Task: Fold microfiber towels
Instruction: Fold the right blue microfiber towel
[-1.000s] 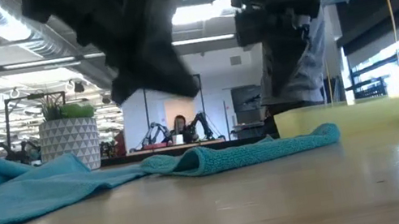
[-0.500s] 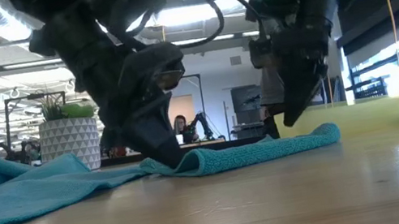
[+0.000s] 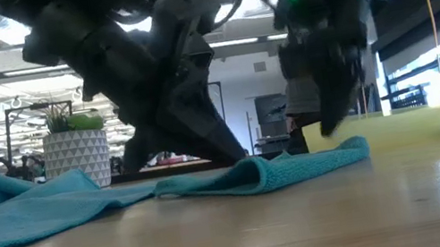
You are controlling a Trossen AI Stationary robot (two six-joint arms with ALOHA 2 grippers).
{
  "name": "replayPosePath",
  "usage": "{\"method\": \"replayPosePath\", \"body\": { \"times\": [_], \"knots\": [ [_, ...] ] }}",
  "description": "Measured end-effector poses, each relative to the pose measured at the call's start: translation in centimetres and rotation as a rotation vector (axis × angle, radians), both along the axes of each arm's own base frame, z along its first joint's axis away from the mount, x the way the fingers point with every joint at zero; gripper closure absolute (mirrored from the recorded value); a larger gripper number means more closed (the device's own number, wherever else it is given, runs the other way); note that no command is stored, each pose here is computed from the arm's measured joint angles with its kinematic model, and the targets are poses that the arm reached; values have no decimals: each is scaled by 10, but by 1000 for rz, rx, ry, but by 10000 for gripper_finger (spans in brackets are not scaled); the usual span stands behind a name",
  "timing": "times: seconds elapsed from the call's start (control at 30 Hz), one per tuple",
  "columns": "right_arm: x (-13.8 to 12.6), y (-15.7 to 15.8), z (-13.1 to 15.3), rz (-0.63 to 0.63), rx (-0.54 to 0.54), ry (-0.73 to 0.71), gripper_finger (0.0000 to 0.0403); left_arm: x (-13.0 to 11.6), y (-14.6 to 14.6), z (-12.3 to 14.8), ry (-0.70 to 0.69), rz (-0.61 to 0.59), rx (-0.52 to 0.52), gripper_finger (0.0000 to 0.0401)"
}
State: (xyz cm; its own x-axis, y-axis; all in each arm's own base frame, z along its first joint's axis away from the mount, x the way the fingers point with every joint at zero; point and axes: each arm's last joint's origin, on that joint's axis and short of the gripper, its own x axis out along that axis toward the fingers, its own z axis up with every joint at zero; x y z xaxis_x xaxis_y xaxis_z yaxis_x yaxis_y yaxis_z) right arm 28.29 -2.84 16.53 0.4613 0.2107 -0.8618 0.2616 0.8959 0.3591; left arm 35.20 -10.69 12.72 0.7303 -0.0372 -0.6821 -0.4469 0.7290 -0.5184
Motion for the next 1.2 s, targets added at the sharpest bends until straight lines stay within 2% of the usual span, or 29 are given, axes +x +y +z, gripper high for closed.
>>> {"method": "replayPosePath", "body": {
  "times": [0.17,0.3,0.4,0.53,0.7,0.83,0.9,1.0,1.2],
  "knots": [
    [1,19,41,149,74,-157,382,-1,-10,-2,-13,-14,-26,399],
    [-6,44,67,209,110,-240,398,-5,-18,-4,13,-103,-30,400],
    [-9,66,71,223,142,-241,382,-11,-15,-2,71,-181,43,400],
    [-4,88,66,256,175,-243,338,-13,-1,16,63,-206,138,400],
    [9,110,61,311,39,-364,287,-19,21,35,80,-283,334,400],
    [21,126,52,360,-96,-472,250,-25,42,38,175,-351,495,398],
    [26,132,43,376,-163,-480,237,-28,52,36,235,-396,513,398],
    [30,137,26,386,-253,-443,226,-35,65,36,312,-423,478,398],
    [49,147,0,474,-338,-377,223,-55,72,69,315,-420,501,400]
  ]
}}
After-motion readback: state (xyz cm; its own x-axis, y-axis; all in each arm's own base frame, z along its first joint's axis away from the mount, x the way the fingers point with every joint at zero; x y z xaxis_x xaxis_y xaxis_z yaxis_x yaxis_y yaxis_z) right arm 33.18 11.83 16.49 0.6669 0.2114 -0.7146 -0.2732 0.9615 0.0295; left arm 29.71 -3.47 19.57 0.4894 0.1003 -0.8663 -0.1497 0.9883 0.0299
